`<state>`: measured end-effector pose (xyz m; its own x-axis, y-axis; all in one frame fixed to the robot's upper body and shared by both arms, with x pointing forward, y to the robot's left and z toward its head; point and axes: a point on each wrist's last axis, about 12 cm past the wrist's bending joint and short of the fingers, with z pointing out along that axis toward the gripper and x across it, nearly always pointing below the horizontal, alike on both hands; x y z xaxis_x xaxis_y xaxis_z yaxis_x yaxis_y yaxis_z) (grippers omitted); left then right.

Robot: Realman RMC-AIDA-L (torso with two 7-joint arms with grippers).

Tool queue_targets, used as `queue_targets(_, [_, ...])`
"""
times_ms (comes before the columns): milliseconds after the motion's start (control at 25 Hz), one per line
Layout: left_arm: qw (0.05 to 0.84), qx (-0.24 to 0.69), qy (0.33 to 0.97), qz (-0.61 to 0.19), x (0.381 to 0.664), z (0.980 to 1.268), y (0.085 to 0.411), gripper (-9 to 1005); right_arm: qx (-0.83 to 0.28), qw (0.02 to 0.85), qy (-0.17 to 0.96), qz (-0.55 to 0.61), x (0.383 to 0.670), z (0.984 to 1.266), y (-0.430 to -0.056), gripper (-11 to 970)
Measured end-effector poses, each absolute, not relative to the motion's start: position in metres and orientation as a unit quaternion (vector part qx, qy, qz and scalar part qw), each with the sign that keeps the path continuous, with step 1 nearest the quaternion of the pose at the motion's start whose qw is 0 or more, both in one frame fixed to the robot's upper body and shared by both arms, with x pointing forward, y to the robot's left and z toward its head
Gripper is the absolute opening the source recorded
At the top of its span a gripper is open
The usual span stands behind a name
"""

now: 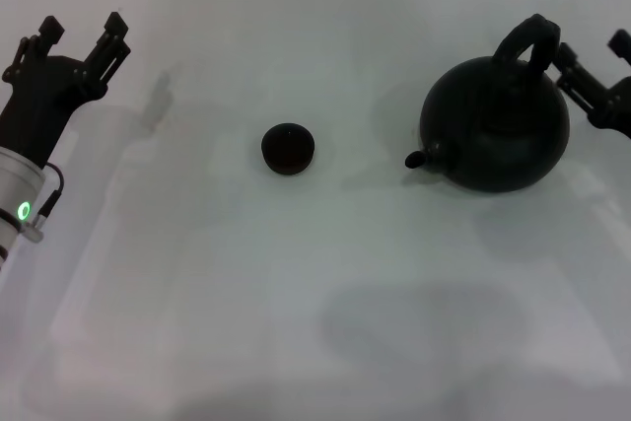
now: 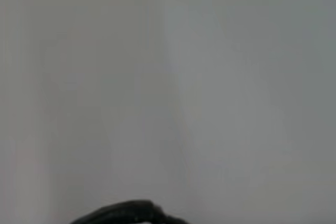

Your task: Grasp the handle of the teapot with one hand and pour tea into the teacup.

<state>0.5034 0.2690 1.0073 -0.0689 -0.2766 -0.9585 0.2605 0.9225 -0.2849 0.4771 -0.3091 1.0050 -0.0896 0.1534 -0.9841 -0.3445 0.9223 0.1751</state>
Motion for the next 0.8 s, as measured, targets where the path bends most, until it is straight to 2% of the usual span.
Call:
queue_targets(40, [0.682,-0.006,0.704,-0.197,0.503,1.007,0.269,893,-0.063,0.676,0.711,0.185,0.473,1.005,-0.311,825])
queue_targets(240, [0.685,-0.004,0.702,-0.196,0.504,1.008,0.269,893,-0.032,0.701,0.693,0.164,0.457,1.008,-0.326,878])
queue_targets(800, [0.693,0.012,0.699,-0.178,0.503,1.009,0.269,893,-0.05,0.739,0.665,0.095,0.454,1.014,-0.332,878])
